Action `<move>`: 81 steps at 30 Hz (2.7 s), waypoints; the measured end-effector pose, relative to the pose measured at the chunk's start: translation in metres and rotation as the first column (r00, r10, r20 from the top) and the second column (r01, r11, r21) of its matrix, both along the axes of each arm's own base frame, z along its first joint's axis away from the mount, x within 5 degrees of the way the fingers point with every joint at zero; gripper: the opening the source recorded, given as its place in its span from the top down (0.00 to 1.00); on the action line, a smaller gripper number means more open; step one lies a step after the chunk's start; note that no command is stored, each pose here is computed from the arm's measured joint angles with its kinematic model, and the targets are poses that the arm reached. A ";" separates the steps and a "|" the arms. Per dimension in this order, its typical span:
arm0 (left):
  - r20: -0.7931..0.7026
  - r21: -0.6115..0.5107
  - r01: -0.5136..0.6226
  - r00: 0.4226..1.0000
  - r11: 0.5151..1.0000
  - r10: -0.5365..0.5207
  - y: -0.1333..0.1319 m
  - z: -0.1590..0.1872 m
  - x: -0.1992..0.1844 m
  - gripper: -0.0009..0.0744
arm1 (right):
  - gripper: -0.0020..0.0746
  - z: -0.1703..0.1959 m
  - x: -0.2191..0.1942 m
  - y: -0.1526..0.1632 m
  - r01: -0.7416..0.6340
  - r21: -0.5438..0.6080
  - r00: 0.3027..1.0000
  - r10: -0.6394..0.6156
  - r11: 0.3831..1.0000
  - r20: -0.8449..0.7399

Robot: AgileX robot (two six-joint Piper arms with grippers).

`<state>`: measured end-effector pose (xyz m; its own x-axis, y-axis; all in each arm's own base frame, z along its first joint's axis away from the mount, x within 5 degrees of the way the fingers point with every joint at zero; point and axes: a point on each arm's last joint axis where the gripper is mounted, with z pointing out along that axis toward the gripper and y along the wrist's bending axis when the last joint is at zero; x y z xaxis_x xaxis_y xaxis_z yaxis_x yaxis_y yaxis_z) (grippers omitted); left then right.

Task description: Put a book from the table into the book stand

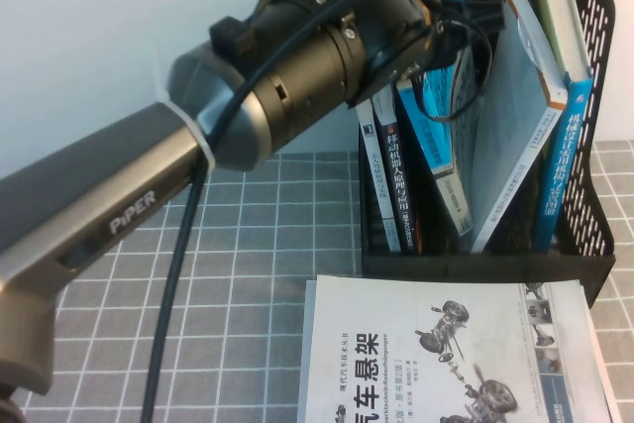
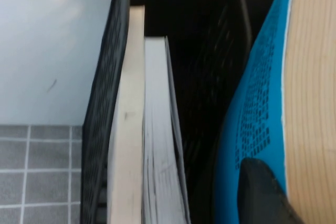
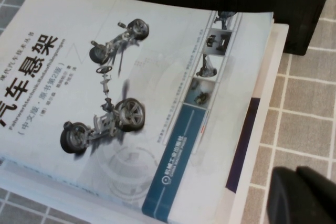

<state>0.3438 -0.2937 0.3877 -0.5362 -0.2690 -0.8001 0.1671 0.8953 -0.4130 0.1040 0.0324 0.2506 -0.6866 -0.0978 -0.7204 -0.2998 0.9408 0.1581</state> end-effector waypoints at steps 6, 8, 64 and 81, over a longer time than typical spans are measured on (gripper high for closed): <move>-0.009 0.020 0.009 1.000 1.000 -0.009 -0.005 -0.011 0.004 0.75 | 0.98 0.001 0.001 0.000 0.006 0.007 1.000 -0.006 1.000 0.010; -0.004 0.033 0.033 0.999 0.999 -0.033 -0.007 -0.011 0.004 0.75 | 0.98 0.001 0.001 0.000 0.006 0.007 1.000 -0.007 1.000 0.012; 0.307 0.407 0.235 0.875 0.883 -0.375 0.197 0.006 -0.215 0.99 | 0.98 0.024 0.002 0.003 -0.153 -0.248 0.890 0.242 0.957 0.386; 0.293 0.411 0.237 0.880 0.880 -0.374 0.196 0.000 -0.214 0.99 | 0.98 -0.018 -0.029 0.016 -0.388 -0.163 0.893 0.414 0.907 0.177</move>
<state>0.1295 -0.0976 0.3874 -0.2059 0.1979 -0.9583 0.5297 0.8460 0.0609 0.0749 0.0482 0.2323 -0.4112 -0.4286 -0.8045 -0.6689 0.7415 -0.0531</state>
